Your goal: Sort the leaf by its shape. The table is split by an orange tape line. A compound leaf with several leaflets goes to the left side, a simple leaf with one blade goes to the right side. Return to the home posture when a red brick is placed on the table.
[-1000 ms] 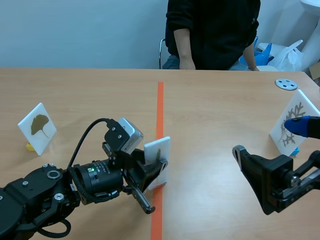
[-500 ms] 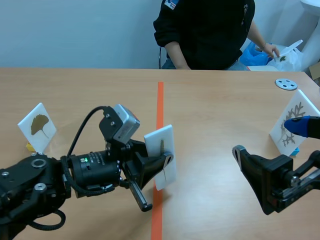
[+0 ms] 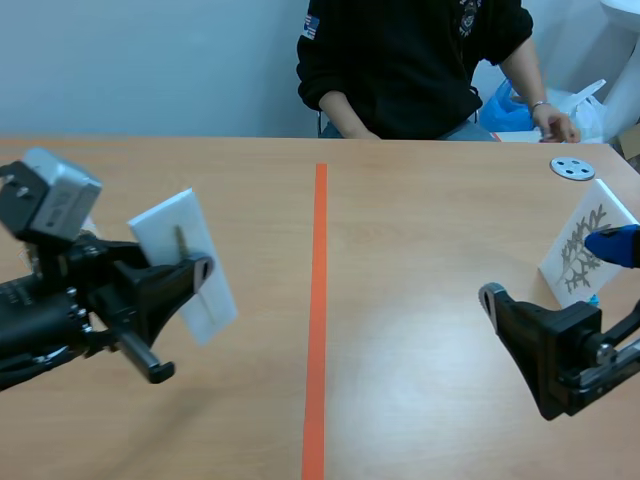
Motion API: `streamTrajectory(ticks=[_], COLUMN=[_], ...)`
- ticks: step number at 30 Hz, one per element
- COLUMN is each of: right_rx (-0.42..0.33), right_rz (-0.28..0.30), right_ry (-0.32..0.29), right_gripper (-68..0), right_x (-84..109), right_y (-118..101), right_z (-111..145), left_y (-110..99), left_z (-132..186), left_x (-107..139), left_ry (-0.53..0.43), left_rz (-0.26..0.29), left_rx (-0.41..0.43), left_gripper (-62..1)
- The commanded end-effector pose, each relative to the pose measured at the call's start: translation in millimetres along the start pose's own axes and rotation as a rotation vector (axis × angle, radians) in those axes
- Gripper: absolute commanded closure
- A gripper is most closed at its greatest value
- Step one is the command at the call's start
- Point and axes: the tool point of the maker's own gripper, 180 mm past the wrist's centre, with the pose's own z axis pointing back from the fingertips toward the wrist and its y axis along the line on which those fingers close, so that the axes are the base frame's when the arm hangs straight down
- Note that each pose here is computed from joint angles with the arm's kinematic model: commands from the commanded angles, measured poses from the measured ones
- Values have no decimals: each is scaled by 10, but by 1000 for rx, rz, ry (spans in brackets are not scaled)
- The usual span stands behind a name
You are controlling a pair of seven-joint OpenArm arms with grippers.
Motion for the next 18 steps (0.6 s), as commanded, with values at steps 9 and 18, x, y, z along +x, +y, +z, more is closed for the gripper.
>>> streamTrajectory(ticks=[9, 18], right_rx=[-42, -42], right_rz=[23, 23], right_ry=[-47, -47], right_gripper=[-679, -679], right_x=[136, 137], right_y=[-151, -151], right_z=[30, 30], left_y=[575, 1025], left_z=[383, 541], left_x=[-16, -181], left_ry=[-6, 8], left_rz=[12, 35], left_rx=[243, 474], left_gripper=[-51, -51])
